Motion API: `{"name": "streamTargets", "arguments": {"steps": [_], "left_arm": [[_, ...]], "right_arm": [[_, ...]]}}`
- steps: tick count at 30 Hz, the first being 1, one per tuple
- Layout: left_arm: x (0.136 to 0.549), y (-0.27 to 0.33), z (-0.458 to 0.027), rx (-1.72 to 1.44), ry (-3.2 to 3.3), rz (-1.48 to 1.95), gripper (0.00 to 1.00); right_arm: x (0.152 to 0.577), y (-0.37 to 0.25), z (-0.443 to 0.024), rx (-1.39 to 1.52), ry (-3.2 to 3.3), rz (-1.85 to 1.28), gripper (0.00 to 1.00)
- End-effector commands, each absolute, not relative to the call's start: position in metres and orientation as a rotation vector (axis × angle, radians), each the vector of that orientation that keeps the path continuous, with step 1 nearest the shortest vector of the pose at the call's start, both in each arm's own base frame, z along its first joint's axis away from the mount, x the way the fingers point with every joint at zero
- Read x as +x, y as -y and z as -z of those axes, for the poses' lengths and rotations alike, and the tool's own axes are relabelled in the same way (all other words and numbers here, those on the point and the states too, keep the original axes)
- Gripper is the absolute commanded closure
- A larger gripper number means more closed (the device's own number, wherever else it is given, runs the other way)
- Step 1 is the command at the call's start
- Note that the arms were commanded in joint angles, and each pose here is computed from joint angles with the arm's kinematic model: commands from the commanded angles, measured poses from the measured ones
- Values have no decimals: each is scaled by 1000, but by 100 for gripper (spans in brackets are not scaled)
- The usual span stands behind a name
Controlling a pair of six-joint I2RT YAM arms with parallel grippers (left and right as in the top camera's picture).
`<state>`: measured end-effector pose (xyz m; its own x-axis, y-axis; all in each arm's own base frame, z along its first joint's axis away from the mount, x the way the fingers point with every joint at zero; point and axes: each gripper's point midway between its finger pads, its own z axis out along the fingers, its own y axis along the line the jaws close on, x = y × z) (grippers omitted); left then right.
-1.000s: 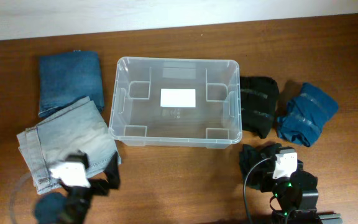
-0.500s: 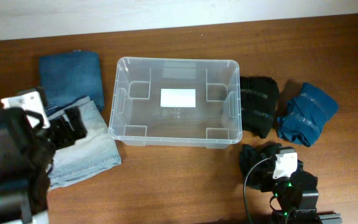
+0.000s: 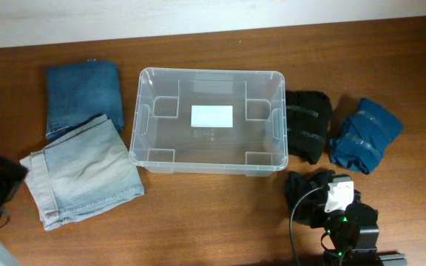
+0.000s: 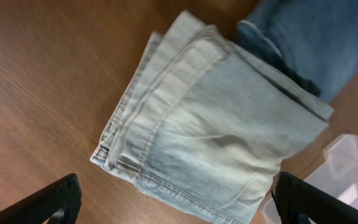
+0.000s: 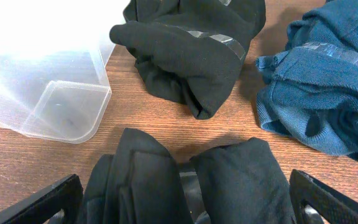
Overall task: Pack container
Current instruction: 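Grasp the light-blue jeans edge with the left gripper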
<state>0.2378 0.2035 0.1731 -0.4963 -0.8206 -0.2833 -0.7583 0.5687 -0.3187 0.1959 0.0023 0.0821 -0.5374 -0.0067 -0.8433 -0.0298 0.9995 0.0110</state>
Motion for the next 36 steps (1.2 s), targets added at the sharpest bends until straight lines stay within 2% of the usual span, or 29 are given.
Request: {"name": "streamTargets", "arguments": {"steps": [1, 12, 22, 28, 36], "left_arm": [[246, -209, -152, -1183, -2409, 480, 1], [238, -207, -51, -1097, -2568, 878, 1], [225, -206, -19, -1124, -2701, 841, 7], [200, -214, -2, -1314, -2801, 692, 7], [218, -179, 28, -1167, -2780, 817, 3]], "right_arm": [[196, -2, -82, -29, -2132, -30, 1], [196, -2, -82, -29, -2133, -30, 2], [196, -2, -82, -29, -2132, -30, 2], [196, -2, -82, -29, -2132, -30, 2], [196, -2, -82, -29, -2133, -30, 2]]}}
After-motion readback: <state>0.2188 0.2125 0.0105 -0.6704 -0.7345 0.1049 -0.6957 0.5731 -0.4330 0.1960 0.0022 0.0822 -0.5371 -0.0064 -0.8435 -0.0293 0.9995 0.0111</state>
